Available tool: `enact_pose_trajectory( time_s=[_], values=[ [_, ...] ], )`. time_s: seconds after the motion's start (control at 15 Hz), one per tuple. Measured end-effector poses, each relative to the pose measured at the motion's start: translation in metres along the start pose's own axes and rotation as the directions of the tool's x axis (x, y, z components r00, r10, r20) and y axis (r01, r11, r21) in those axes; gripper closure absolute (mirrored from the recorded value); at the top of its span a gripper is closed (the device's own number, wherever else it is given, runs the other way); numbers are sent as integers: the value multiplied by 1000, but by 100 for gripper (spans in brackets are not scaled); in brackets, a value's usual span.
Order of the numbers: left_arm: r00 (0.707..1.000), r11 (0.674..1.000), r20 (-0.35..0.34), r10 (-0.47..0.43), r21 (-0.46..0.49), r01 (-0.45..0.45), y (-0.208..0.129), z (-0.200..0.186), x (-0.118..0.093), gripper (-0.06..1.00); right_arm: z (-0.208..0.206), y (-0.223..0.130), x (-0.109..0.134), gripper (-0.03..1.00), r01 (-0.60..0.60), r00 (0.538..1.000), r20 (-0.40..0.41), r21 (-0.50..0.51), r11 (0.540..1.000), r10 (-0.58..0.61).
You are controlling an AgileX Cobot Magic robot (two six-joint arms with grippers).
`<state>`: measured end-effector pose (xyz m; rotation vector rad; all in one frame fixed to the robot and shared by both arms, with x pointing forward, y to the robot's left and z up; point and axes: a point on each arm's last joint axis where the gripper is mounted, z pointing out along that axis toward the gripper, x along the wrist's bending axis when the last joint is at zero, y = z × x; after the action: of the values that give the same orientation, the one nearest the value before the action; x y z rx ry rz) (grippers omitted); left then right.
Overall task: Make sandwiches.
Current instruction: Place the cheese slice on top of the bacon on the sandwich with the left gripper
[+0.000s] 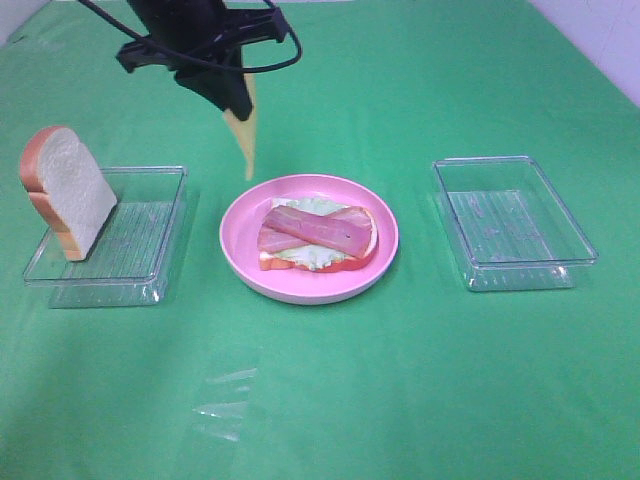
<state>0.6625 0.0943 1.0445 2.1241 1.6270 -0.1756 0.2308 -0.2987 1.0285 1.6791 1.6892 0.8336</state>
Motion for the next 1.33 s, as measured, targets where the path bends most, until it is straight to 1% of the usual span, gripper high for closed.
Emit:
enact_pose_trajectory(
  time_s=[0.07,0.13,0.2,0.27,0.4,0.53,0.73,0.87,1.0,1.07,1.13,1.2,1.33],
  values=[
    [995,999,98,30,13,-31,-1,6,-9,94,0,0,0,3,0,1000,0,0,1000,0],
    [983,999,178,44,22,-48,-1,12,-17,94,0,0,0,3,0,1000,0,0,1000,0],
    [972,998,232,38,42,-49,-2,25,-20,94,0,0,0,3,0,1000,0,0,1000,0],
    [965,997,259,32,63,-50,-3,39,-23,94,0,0,0,3,0,1000,0,0,1000,0],
    [960,995,277,51,70,-73,-5,76,-26,94,0,0,0,3,0,1000,0,0,1000,0],
    [952,994,300,61,63,-84,-7,98,-30,94,0,0,0,3,0,1000,0,0,1000,0],
    [941,994,329,84,44,-104,-7,119,-29,94,0,0,0,3,0,1000,0,0,1000,0],
    [940,992,327,103,37,-122,-8,125,-27,94,0,0,0,3,0,1000,0,0,1000,0],
    [945,987,296,138,33,-155,-8,127,-23,94,0,0,0,3,0,1000,0,0,1000,0],
    [950,985,270,153,34,-169,-8,128,-21,94,0,0,0,3,0,1000,0,0,1000,0],
    [955,985,253,156,37,-171,-8,128,-19,94,0,0,0,3,0,1000,0,0,1000,0],
    [964,985,215,154,46,-168,-8,129,-16,94,0,0,0,3,0,1000,0,0,1000,0],
    [986,988,103,131,68,-139,-8,130,-6,94,0,0,0,3,0,1000,0,0,1000,0]
  ],
)
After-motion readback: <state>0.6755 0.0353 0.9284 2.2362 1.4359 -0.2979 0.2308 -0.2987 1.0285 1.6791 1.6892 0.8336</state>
